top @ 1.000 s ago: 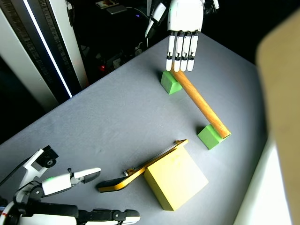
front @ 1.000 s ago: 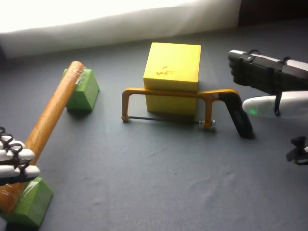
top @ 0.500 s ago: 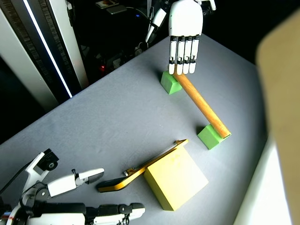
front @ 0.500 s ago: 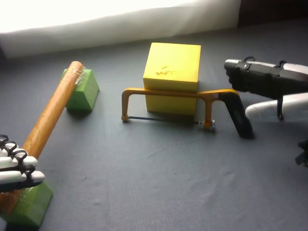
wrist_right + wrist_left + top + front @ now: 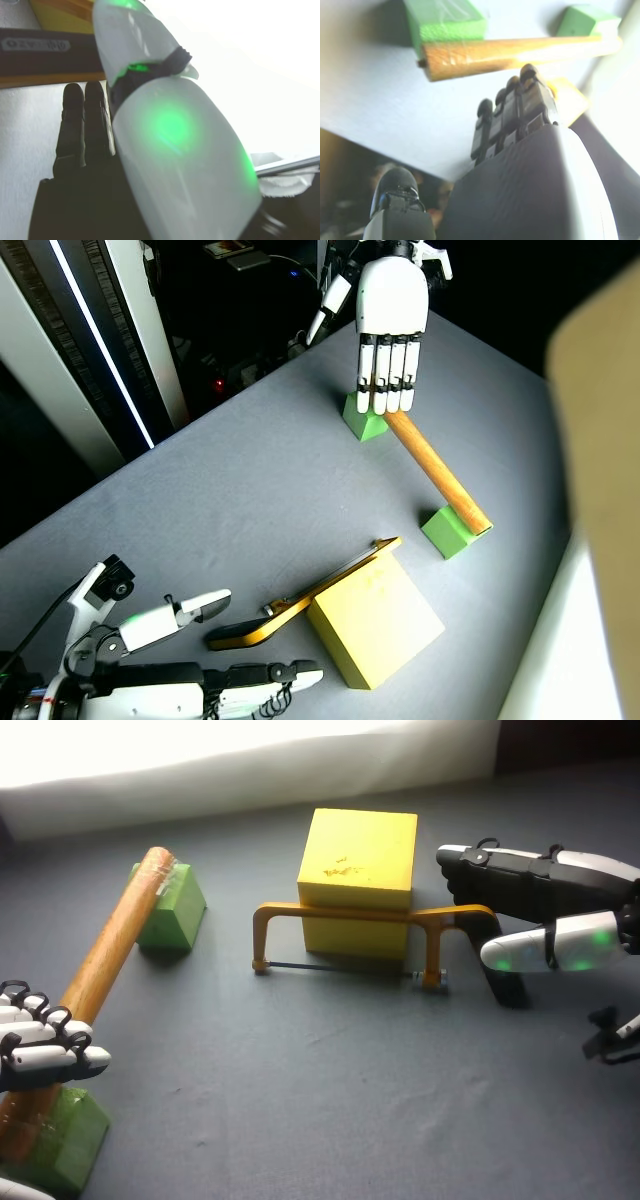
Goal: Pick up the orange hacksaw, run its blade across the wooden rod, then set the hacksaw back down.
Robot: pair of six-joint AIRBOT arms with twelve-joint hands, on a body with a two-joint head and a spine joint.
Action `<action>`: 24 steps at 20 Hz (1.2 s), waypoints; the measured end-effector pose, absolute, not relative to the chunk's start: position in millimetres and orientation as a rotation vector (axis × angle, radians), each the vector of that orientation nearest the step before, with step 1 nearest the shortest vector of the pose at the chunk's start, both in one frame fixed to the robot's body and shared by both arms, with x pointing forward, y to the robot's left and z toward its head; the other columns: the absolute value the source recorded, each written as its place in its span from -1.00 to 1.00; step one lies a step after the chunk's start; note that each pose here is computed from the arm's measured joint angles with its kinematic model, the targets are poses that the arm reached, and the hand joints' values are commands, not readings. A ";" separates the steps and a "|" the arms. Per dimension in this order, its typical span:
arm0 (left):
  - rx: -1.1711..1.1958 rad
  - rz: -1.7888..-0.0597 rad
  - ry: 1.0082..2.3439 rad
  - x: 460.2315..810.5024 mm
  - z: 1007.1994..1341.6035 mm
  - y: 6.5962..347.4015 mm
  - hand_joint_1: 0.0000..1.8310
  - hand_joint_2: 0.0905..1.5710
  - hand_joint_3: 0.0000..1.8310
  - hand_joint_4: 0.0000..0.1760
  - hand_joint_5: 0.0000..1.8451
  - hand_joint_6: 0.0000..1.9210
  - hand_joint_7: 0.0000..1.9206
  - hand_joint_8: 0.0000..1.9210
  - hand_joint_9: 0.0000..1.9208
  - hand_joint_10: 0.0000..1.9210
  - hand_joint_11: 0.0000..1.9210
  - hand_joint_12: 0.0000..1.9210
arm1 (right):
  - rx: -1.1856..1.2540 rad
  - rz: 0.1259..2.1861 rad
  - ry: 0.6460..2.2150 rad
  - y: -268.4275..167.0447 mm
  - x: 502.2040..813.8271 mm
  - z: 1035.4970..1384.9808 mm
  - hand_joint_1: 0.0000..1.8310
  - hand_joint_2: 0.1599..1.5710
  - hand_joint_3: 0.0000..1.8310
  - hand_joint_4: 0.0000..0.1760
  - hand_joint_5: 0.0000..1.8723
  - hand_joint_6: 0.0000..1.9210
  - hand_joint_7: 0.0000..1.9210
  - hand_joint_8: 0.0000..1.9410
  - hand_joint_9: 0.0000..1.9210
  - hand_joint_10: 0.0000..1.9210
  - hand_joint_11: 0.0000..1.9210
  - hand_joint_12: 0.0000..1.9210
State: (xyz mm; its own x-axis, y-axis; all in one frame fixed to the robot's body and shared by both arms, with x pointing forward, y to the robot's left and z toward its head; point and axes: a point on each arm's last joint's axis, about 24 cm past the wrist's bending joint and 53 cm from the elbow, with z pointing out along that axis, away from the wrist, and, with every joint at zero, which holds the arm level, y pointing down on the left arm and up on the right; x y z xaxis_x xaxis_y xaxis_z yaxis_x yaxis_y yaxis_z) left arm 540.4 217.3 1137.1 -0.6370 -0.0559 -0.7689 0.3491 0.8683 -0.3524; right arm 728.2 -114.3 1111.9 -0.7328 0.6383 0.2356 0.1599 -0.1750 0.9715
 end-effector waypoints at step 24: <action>0.259 -0.568 2.231 537.5 1122.3 227.9 -0.91 0.34 -1.00 -1.00 -0.99 -1.00 -1.00 -1.00 -1.00 -1.00 -1.00 -0.92 | 0.932 1.914 1.719 -89.2 743.3 1112.4 0.27 0.37 -1.00 -1.00 -0.95 -1.00 -0.97 -1.00 -0.94 -1.00 -1.00 -0.74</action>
State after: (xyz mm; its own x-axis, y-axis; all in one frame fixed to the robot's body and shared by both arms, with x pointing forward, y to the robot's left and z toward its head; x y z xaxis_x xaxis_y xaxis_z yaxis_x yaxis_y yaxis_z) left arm 537.5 227.9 1122.3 -0.6579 0.0008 -0.7531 0.3607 0.8782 -0.3142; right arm 743.3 -89.2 1112.4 -0.6967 0.6861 0.2095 0.1348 -0.1617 0.9776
